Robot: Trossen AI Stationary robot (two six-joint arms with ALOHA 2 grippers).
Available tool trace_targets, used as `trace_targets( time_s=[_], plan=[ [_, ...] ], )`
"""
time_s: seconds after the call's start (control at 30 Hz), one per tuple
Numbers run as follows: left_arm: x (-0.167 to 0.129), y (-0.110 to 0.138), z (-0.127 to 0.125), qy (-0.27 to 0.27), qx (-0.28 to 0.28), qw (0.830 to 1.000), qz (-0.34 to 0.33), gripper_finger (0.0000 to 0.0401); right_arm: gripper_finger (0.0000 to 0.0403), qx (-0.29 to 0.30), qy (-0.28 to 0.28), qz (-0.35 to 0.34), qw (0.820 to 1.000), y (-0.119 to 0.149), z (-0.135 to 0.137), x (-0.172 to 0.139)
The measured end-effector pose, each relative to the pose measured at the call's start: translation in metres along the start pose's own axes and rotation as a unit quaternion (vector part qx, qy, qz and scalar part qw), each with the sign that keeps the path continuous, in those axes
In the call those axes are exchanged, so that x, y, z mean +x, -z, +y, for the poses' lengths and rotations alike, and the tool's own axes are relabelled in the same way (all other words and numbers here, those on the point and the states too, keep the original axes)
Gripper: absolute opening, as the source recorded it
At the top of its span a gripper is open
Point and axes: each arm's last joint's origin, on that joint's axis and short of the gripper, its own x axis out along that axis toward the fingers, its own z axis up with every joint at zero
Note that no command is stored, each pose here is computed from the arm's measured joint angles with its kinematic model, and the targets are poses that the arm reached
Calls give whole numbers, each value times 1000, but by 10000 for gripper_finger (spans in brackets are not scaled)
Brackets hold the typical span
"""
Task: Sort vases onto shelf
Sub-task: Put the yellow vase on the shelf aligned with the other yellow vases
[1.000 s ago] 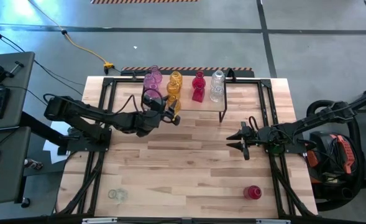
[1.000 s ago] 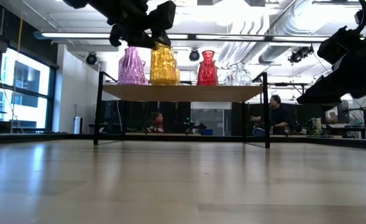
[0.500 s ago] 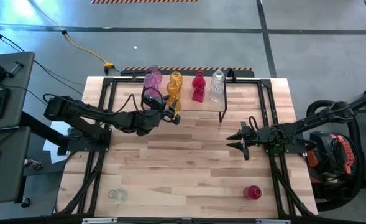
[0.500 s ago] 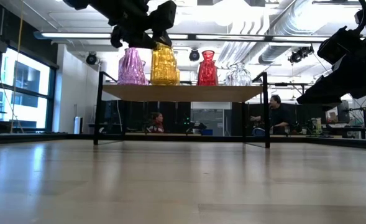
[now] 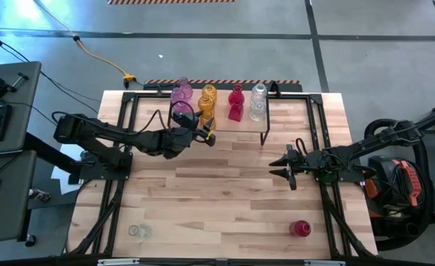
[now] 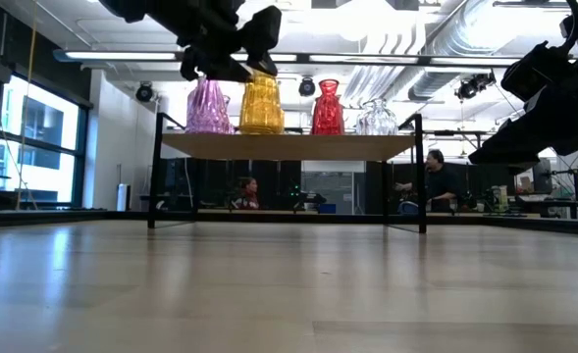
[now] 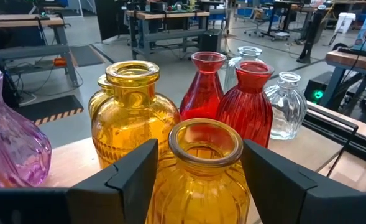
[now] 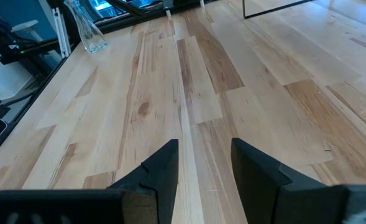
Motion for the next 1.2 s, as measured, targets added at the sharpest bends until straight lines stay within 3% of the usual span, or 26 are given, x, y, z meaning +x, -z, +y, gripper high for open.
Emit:
trace_targets(
  time_s=[1.2],
  plan=[
    [4, 2, 4, -9, 16, 1000, 9, 218, 130, 0, 0, 0, 1000, 0, 0, 0]
  ],
)
